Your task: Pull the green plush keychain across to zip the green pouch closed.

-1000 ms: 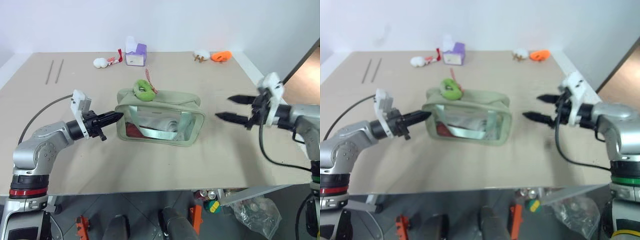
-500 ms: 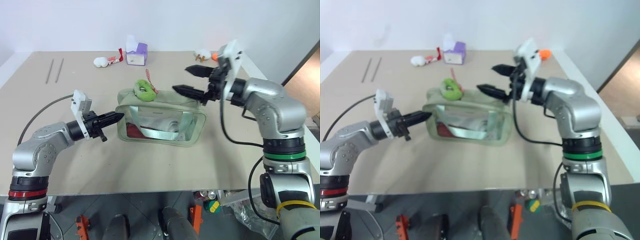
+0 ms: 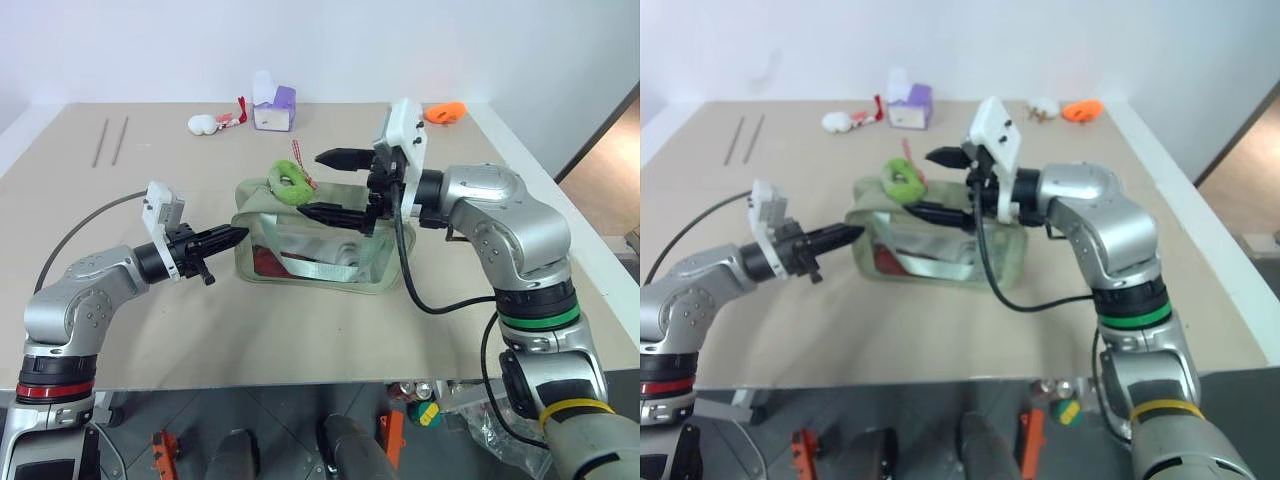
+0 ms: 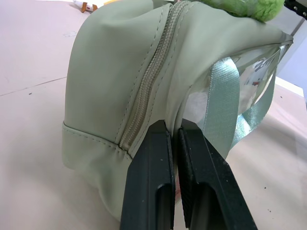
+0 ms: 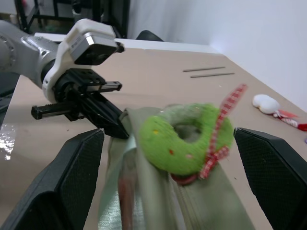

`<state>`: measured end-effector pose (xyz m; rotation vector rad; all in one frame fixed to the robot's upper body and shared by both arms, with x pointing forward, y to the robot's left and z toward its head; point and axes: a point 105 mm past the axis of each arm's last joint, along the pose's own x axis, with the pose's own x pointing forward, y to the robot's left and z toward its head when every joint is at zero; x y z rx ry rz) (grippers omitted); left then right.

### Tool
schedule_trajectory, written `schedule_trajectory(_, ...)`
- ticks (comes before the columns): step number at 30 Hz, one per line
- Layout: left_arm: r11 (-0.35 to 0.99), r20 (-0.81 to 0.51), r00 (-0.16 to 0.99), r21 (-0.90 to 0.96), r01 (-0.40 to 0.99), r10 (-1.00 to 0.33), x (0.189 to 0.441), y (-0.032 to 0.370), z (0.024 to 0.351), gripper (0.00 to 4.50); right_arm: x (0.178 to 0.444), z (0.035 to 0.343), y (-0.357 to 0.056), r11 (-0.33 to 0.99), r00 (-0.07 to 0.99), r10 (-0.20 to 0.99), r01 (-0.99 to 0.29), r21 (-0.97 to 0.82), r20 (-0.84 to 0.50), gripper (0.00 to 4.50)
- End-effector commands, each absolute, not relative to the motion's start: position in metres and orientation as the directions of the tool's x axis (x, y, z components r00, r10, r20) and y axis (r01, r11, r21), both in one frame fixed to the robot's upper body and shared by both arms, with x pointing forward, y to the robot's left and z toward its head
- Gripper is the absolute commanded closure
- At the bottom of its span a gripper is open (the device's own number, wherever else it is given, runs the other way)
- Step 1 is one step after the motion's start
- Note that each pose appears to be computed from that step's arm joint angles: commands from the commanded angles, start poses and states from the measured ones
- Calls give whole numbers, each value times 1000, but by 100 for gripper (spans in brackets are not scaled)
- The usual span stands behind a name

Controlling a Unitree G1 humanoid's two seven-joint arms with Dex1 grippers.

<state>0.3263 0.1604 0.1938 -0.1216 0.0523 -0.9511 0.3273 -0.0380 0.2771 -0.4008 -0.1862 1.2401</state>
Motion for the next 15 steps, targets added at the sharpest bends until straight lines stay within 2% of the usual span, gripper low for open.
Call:
schedule_trajectory(1,575,40,580,-94,813,-813,325,163,206,450,323,293,-30,246,308,950,-844,-476,-54,2)
schedule_trajectory(15,578,41,583,-91,811,-812,325,163,207,450,327,288,-25,227,302,950,-840,-492,-78,2)
